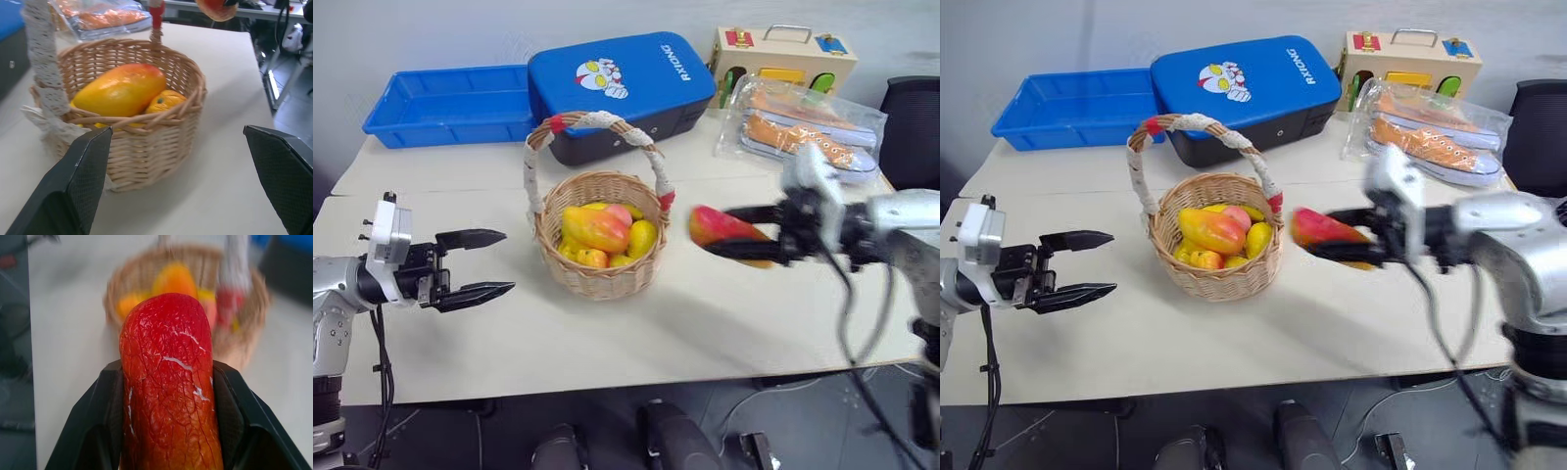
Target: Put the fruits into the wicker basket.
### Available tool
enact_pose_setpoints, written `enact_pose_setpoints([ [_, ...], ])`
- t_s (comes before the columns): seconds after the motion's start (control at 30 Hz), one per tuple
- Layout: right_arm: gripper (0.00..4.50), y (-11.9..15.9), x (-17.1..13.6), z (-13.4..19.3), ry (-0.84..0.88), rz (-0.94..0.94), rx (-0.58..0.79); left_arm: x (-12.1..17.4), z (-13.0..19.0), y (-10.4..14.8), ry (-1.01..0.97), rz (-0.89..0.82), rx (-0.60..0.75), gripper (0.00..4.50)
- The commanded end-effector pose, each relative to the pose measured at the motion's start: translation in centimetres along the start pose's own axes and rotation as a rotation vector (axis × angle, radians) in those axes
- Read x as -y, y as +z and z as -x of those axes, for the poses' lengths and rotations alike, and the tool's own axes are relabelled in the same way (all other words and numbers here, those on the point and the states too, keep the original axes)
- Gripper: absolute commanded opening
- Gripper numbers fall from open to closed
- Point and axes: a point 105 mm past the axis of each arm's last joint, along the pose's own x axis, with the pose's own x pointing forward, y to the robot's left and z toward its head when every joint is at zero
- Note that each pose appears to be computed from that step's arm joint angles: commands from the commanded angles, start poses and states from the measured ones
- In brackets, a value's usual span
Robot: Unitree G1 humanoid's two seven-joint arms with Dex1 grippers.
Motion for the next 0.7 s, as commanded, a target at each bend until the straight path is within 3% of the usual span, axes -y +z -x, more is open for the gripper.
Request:
enact_pose_setpoints([
  [0.03, 1.92, 0.4, -0.2, -2.2, -0.055, -0.024, -0.012, 0.4, 0.1, 0.7, 0.003, -0.009, 0.017, 4.50],
  [0.2, 1.92, 1.7, 3.4, -7.1, -0.343, 0.097, 0.026, 0.3, -0.2, 1.1, 0.020, -0.030, 0.024, 4.50],
  [0.47, 4.49, 3.5, 1.6, -7.8, -0.242, 0.133, 0.159, 0.6, -0.6, 1.5, 0.015, -0.039, 0.032, 4.50],
  [0.57, 4.49, 4.4, 1.1, -6.5, -0.209, 0.172, 0.254, 0.7, -0.7, 1.5, 0.011, -0.040, 0.033, 4.50],
  [0.7, 4.49, 3.2, -1.4, -2.8, -0.013, 0.121, 0.373, 0.4, -0.7, 1.4, 0.011, -0.042, 0.029, 4.50],
])
